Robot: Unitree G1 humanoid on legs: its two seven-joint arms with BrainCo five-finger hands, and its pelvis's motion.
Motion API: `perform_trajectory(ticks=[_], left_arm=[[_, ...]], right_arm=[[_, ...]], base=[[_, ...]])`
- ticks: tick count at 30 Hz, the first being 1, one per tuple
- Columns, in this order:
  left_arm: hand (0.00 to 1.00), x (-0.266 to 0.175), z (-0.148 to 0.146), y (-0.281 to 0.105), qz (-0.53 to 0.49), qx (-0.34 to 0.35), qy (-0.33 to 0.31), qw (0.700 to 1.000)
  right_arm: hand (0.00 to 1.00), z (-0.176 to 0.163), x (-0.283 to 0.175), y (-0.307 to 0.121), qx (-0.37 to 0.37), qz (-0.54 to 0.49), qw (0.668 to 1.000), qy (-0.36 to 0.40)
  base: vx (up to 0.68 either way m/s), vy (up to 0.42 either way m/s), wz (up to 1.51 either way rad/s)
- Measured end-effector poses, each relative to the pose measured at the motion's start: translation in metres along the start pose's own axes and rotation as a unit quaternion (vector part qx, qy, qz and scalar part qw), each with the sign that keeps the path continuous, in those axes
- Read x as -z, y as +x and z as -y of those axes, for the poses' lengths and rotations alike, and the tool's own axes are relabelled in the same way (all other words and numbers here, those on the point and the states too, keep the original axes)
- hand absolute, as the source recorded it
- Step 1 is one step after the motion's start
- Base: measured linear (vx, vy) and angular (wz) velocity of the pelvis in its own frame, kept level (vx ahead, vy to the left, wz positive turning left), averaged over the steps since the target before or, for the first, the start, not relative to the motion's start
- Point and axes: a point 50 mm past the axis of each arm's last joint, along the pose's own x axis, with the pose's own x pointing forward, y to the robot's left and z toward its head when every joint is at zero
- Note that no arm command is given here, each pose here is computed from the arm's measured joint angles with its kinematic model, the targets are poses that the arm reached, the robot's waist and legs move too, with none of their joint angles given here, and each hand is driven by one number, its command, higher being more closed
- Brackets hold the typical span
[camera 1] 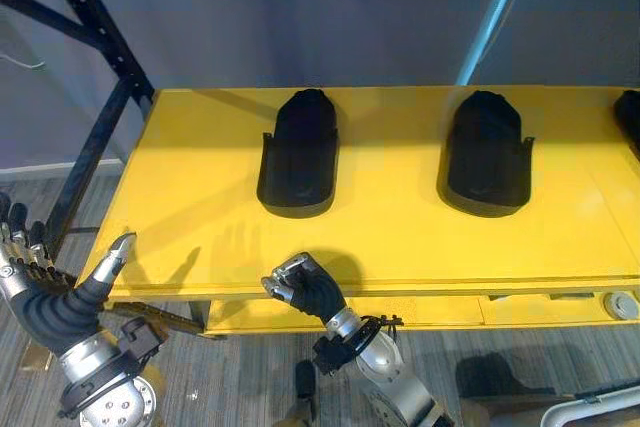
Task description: Walk over and take plastic housings, then place them on the shelf
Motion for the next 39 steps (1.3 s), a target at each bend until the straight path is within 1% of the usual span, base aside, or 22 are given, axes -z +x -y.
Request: perform_trajectory(ticks=[2, 5, 8, 12, 17, 22, 27, 28, 29, 32, 34, 35, 36, 37, 38, 39], left_arm=[[0.00, 0.000, -0.002, -0.002, -0.008, 0.004, -0.012, 1.000], [0.00, 0.001, 0.003, -0.004, -0.019, 0.017, -0.048, 0.999], [0.00, 0.001, 0.003, -0.004, -0.024, 0.012, -0.063, 0.998], [0.00, -0.001, 0.005, -0.002, -0.015, 0.021, -0.084, 0.996], [0.00, -0.002, 0.011, -0.003, -0.020, 0.035, -0.124, 0.991], [0.00, 0.000, 0.013, -0.003, -0.043, 0.067, -0.197, 0.977], [0.00, 0.000, 0.019, -0.003, -0.055, 0.131, -0.283, 0.949], [0.00, 0.000, 0.021, -0.004, -0.057, 0.138, -0.291, 0.945], [0.00, 0.000, 0.025, -0.005, -0.061, 0.159, -0.306, 0.937], [0.00, 0.003, 0.032, -0.008, -0.071, 0.197, -0.319, 0.924], [0.00, 0.004, 0.037, -0.010, -0.075, 0.228, -0.320, 0.917], [0.00, 0.004, 0.038, -0.011, -0.076, 0.236, -0.321, 0.914], [0.00, 0.006, 0.040, -0.012, -0.081, 0.243, -0.320, 0.912], [0.00, 0.009, 0.042, -0.015, -0.092, 0.246, -0.321, 0.910], [0.00, 0.010, 0.042, -0.015, -0.095, 0.246, -0.321, 0.910], [0.00, 0.013, 0.042, -0.017, -0.100, 0.247, -0.318, 0.910]], right_arm=[[1.00, 0.003, 0.003, 0.004, 0.006, -0.007, 1.000, -0.005], [1.00, 0.013, 0.005, 0.011, 0.028, -0.014, 0.999, -0.018], [1.00, 0.023, 0.001, 0.023, 0.049, -0.008, 0.998, -0.029], [1.00, 0.048, -0.014, 0.039, 0.097, 0.011, 0.993, -0.072], [1.00, 0.063, -0.029, 0.045, 0.137, 0.034, 0.986, -0.093], [1.00, 0.081, -0.045, 0.049, 0.174, 0.058, 0.978, -0.103], [1.00, 0.081, -0.049, 0.051, 0.170, 0.067, 0.977, -0.107], [1.00, 0.080, -0.050, 0.051, 0.169, 0.068, 0.977, -0.107], [0.00, 0.078, -0.051, 0.049, 0.164, 0.074, 0.978, -0.105], [0.00, 0.073, -0.054, 0.026, 0.160, 0.091, 0.978, -0.099], [0.00, 0.070, -0.052, -0.013, 0.170, 0.093, 0.977, -0.091], [0.00, 0.071, -0.052, -0.023, 0.177, 0.092, 0.976, -0.092], [0.00, 0.076, -0.056, -0.043, 0.194, 0.093, 0.972, -0.097], [0.00, 0.087, -0.063, -0.064, 0.229, 0.098, 0.962, -0.109], [0.00, 0.093, -0.066, -0.073, 0.247, 0.101, 0.957, -0.116], [0.00, 0.106, -0.073, -0.091, 0.284, 0.104, 0.944, -0.131]], base=[[0.02, -0.028, 0.07], [0.04, -0.035, 0.16], [0.05, -0.045, 0.09], [0.03, -0.049, 0.21], [0.00, -0.045, 0.08], [0.00, 0.000, 0.00], [0.00, 0.000, 0.00], [0.00, 0.000, 0.00], [0.00, 0.000, 0.00], [0.01, -0.005, -0.04], [0.03, -0.018, -0.27], [0.00, -0.016, -0.54], [-0.01, -0.019, -0.85], [-0.01, -0.019, -1.04], [-0.03, -0.032, -1.43], [-0.04, -0.026, -1.47]])
